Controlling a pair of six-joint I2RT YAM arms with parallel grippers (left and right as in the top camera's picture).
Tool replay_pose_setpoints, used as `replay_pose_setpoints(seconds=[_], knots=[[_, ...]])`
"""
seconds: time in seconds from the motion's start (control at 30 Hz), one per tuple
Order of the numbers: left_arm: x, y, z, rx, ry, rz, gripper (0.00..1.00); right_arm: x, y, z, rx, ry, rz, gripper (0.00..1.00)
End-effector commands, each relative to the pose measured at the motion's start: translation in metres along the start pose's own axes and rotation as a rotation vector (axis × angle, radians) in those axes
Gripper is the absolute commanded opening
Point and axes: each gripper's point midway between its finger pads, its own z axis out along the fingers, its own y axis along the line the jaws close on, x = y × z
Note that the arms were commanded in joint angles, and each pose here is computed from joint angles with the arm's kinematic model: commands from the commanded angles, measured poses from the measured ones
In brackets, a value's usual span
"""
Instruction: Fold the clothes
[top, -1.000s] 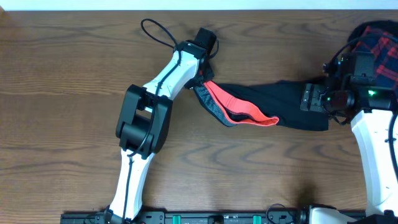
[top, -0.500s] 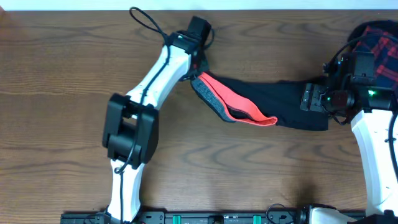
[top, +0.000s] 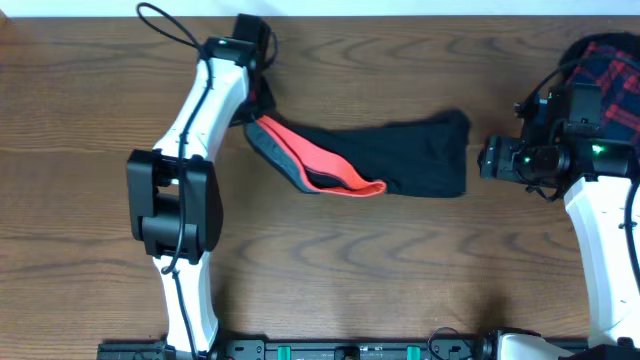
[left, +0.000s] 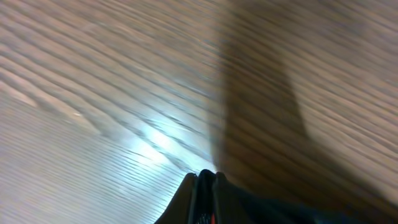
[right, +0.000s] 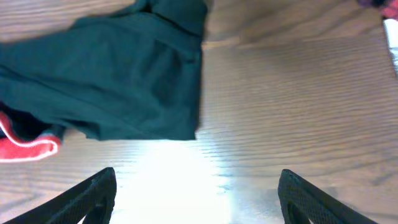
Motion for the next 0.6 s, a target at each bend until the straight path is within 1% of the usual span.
replay_pose_setpoints(seconds=[0.0,0.27,0.33,0.43,0.57], knots=[[-0.014,0.011,-0.013,-0.029,-0.053,0.03,0.06,0.01,0.01,0.006,-0.043,0.033,-0.04,0.81],[-0.018,0.016,-0.012,-0.036,-0.058,0.041,0.06,0.058,0.026,0.05,-0.074,0.162,-0.09,0.79],[-0.018,0.016,-0.012,-0.036,-0.059,0.041,0.06,0.067,0.032,0.062,-0.081,0.174,-0.116,0.77],[-0.018,0.016,-0.012,-0.036,-0.058,0.041,0.06,0.07,0.038,0.081,-0.071,0.143,-0.161,0.74],[-0.018,0.016,-0.012,-0.036,-0.058,0.042,0.06,0.063,0.028,0.1,0.031,0.075,-0.205,0.71]])
